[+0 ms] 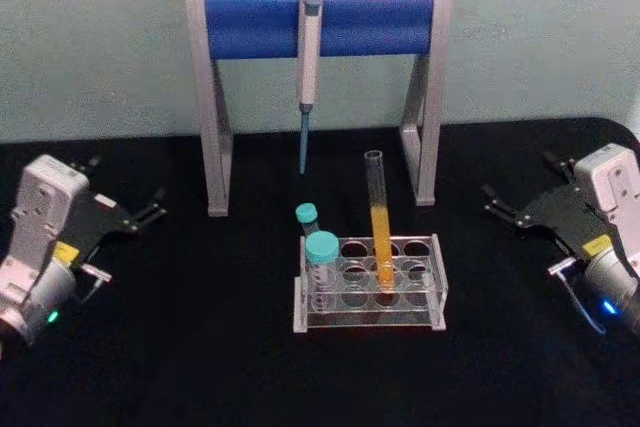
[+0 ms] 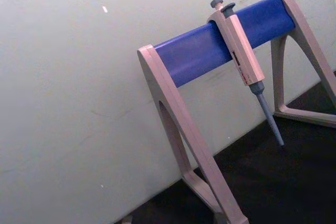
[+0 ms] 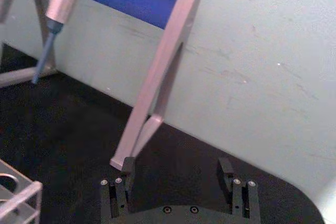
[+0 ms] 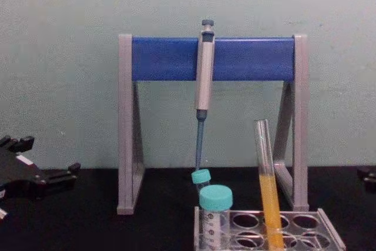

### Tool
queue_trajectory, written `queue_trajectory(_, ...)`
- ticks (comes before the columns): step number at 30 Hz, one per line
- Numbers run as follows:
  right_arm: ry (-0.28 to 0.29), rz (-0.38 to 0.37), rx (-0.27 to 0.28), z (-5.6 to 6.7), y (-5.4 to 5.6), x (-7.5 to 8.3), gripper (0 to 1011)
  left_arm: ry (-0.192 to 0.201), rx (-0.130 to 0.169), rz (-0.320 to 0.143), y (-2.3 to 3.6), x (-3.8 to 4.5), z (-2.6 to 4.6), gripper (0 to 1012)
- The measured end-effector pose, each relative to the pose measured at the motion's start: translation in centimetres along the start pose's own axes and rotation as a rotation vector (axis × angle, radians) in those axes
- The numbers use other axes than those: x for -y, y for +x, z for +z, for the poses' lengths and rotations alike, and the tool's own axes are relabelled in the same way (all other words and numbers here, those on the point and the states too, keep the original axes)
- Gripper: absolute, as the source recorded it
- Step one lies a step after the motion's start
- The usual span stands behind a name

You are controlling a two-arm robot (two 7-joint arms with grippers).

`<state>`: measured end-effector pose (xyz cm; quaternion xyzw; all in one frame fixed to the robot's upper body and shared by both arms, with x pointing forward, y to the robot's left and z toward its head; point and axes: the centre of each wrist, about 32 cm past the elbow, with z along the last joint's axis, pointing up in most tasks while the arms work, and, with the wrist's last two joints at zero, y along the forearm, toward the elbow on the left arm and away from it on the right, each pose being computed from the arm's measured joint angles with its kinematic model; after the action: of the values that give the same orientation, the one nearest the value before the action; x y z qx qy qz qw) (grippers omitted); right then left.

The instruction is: Pick up the test tube from the test tube rack, shake it, then place it back into the test tube rack.

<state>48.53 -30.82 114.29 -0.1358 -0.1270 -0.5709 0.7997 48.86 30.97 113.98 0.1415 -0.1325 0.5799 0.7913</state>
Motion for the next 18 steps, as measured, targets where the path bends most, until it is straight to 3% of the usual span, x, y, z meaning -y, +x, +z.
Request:
queue_trajectory(6, 0.008, 0.054, -0.038, 0.6, -0.2, 0.5, 1000, 0.0, 0.0, 0.0, 0.0, 0.0, 0.0, 1001)
queue_trajectory(14, 0.01, 0.187, -0.155, 2.0, -0.3, 1.3, 1000, 0.0, 0.0, 0.0, 0.0, 0.0, 0.0, 1001)
queue_trajectory(18, 0.005, 0.23, -0.185, 2.4, -0.4, 1.5, 1000, 0.0, 0.0, 0.0, 0.0, 0.0, 0.0, 1001)
